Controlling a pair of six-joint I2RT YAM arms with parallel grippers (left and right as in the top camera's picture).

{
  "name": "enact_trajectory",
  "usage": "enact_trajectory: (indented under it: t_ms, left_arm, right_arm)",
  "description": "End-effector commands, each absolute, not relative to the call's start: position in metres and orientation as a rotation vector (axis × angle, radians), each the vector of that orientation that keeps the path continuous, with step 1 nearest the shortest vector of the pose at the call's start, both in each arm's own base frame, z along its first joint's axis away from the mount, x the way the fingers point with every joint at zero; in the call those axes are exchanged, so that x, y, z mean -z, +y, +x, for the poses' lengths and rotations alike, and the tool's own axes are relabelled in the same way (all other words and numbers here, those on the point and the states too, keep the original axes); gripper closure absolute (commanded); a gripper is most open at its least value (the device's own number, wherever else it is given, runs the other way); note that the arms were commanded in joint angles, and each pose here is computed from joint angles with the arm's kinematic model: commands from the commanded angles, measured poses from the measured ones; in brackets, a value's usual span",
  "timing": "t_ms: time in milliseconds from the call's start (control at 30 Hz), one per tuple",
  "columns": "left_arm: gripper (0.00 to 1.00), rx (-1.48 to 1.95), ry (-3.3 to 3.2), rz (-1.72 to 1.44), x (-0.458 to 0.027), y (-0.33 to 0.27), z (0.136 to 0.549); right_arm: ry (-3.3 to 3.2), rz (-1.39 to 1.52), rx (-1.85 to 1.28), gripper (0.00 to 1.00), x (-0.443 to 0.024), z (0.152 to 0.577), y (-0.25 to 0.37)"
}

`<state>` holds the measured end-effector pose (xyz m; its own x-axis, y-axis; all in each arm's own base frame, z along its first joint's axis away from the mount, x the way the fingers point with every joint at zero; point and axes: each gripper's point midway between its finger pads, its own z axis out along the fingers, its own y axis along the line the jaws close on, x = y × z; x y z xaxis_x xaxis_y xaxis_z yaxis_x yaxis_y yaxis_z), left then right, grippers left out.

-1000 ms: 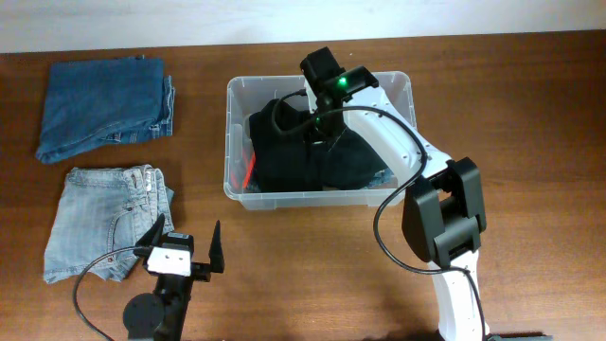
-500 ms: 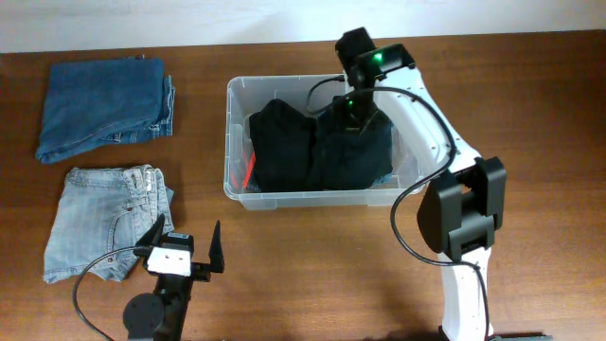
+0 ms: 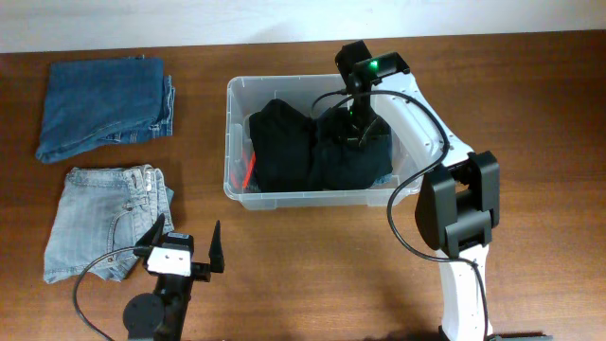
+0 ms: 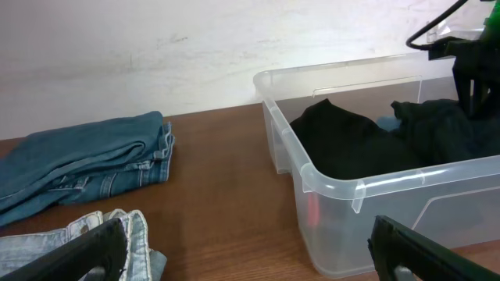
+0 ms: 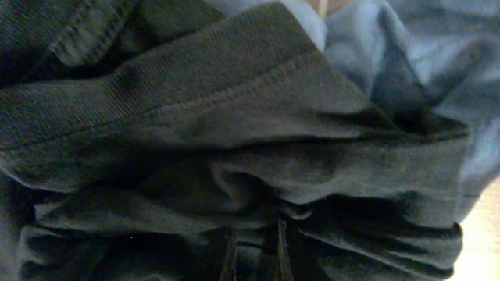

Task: Pack container
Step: 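Press the dark garment down into the bin with the right gripper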

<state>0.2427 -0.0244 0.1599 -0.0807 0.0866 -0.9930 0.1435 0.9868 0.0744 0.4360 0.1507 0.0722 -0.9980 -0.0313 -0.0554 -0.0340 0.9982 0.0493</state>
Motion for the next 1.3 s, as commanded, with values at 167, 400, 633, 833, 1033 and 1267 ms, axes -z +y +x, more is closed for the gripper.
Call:
enact_trajectory:
  t_ms: [167, 400, 633, 833, 1033, 1267]
  left_arm:
    - [0.01, 0.048, 1.653, 0.190, -0.159, -0.025, 0.242]
    - [0.01, 0.048, 1.652, 0.190, -0.159, -0.025, 0.242]
    - [0.01, 0.048, 1.653, 0.190, -0.159, -0.025, 0.242]
    - [0.01, 0.048, 1.653, 0.190, -0.159, -0.025, 0.242]
    - [0.00, 0.048, 1.652, 0.190, -0.159, -0.025, 0.242]
    - [0.01, 0.048, 1.653, 0.190, -0.159, -0.025, 0.242]
  right_arm:
    - [2.936, -0.036, -0.076, 0.86, -0.145, 0.442, 0.144]
    - [3.072, -0.038, -0.007, 0.85, -0.099, 0.419, 0.135]
    - [3.106, -0.033, 0.000, 0.86, -0.043, 0.409, 0.133]
    - [3.230, -0.034, -0.030, 0.87, -0.038, 0.378, 0.133]
    - [3.100, -0.038, -0.092, 0.94, -0.072, 0.407, 0.143]
    - [2.855, -0.043, -0.195, 0.84, -0.141, 0.455, 0.159]
